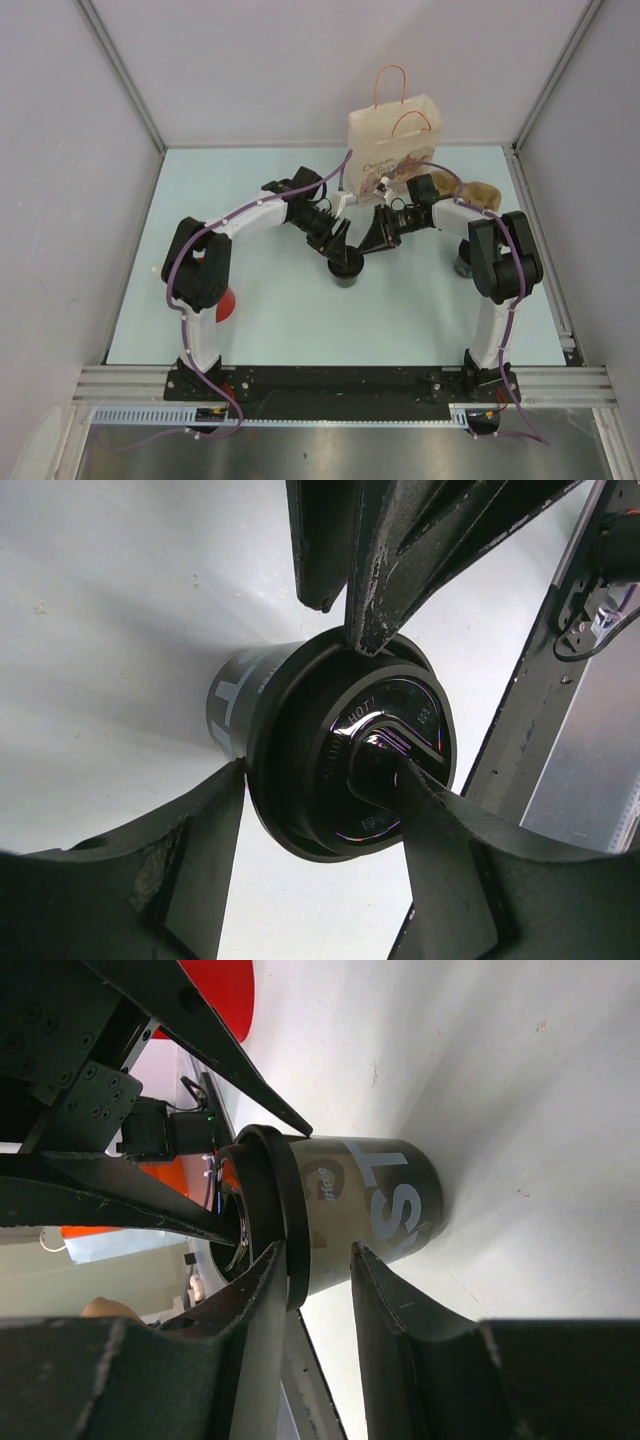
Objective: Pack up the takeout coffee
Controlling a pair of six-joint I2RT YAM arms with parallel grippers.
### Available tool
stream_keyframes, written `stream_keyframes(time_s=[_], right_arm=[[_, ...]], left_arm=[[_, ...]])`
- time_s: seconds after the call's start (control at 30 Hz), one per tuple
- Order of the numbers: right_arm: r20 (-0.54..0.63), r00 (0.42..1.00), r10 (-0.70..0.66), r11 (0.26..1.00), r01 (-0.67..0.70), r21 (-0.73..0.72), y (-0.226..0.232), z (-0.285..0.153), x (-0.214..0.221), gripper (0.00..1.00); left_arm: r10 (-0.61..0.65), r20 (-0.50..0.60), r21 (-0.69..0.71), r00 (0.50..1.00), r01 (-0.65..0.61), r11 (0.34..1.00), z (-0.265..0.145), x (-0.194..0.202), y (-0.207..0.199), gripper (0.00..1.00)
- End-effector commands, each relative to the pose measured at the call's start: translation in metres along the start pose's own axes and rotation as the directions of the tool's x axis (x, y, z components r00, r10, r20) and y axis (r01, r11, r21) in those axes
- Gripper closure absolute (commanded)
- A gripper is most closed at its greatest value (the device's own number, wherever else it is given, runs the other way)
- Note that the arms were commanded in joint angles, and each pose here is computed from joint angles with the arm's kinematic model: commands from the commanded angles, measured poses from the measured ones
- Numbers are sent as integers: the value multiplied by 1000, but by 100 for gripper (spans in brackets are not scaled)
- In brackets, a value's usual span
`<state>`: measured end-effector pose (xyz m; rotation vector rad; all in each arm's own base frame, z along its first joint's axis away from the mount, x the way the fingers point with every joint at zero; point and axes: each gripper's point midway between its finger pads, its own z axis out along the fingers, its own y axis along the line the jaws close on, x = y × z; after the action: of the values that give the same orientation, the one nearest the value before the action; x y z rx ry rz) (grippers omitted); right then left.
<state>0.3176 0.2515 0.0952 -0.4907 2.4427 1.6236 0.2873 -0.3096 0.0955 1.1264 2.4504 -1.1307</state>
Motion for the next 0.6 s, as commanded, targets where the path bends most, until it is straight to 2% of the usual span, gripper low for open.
stream_keyframes(time_s=[0.0,0.17,0.57], right_arm=[[-83,997,3,953,22,303,-62,12,28,66],[-130,991,11,904,46,425,-79,12,40,65],[-242,970,-6,848,133,513,-98,19,63,64]], left_arm=[[18,-87,-107,996,-27,994,13,18,26,35],[15,-107,-117,994,-27,993,14,25,30,36],[19,-132,-137,991,-37,990,17,33,34,37]])
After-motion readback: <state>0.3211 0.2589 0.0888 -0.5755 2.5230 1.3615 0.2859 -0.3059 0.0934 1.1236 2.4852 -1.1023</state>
